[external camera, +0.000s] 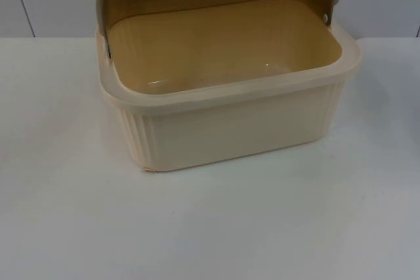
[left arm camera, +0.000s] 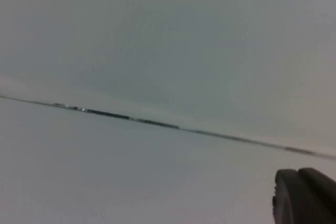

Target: Open the box lid with the left hand, place the block into the box with the right hand, then close the box lid with the left hand.

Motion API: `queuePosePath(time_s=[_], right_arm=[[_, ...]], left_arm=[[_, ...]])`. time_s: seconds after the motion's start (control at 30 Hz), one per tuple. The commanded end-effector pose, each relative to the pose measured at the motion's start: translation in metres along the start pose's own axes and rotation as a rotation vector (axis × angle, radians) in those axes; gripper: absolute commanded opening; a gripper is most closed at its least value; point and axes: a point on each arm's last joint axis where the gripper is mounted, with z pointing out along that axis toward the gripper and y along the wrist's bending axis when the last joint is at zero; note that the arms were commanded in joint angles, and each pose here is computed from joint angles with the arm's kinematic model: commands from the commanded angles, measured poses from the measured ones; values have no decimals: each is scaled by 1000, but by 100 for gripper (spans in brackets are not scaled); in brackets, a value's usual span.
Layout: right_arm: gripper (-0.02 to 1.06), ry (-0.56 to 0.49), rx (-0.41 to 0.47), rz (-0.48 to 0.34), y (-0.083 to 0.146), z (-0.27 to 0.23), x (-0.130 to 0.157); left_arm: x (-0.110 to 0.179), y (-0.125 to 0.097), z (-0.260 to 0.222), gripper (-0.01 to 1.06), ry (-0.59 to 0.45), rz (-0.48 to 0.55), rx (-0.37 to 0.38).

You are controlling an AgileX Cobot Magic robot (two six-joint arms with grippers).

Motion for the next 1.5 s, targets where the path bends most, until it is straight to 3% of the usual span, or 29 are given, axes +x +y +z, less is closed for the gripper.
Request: queuePosePath(time_s=[0.0, 0.23, 0.57, 0.63, 0.67, 0.73, 0.77, 0.87, 0.97, 1.0, 1.1, 1.13, 1.23, 1.33, 1.47], right_arm=[[105, -13, -1, -1, 0, -3, -2], [105, -13, -1, -1, 0, -3, -2], [105, -12, -1, 1, 0, -3, -2], [105, -8, -1, 1, 0, -3, -2], [105, -7, -1, 1, 0, -3, -2], [105, -4, -1, 1, 0, -3, -1], [105, -4, -1, 3, 0, -3, -1], [105, -4, -2, 22, 0, -3, -1], [105, -4, -2, 26, 0, -3, -1], [105, -4, -2, 26, 0, -3, -1], [105, -4, -2, 27, 0, -3, -1], [105, -4, -2, 27, 0, -3, -1], [105, -4, -2, 27, 0, -3, -1], [105, 8, -2, 27, 1, -3, 0], [105, 17, -2, 27, 1, -3, 0]], left_arm=[[-7, 2, -1, 0, -59, -108, -17], [-7, 0, 0, 0, -55, -324, -3], [-4, -5, 4, 0, -41, -343, 13], [-1, -11, 8, 0, -17, -456, 40], [2, -13, 8, 0, 4, -592, 57], [5, -13, 9, 0, 12, -643, 58], [7, -14, 9, 0, 25, -738, 72], [9, -15, 8, 0, 61, -742, 108], [14, -18, 7, 0, 139, -833, 215], [14, -18, 7, 0, 139, -833, 215], [9, -20, 2, 0, 50, -722, 383], [7, -21, 3, 0, 33, -708, 399], [7, -19, 3, 0, 11, -636, 374], [7, -14, 6, 0, 15, -528, 282], [11, -20, 13, 0, 32, -451, 282]])
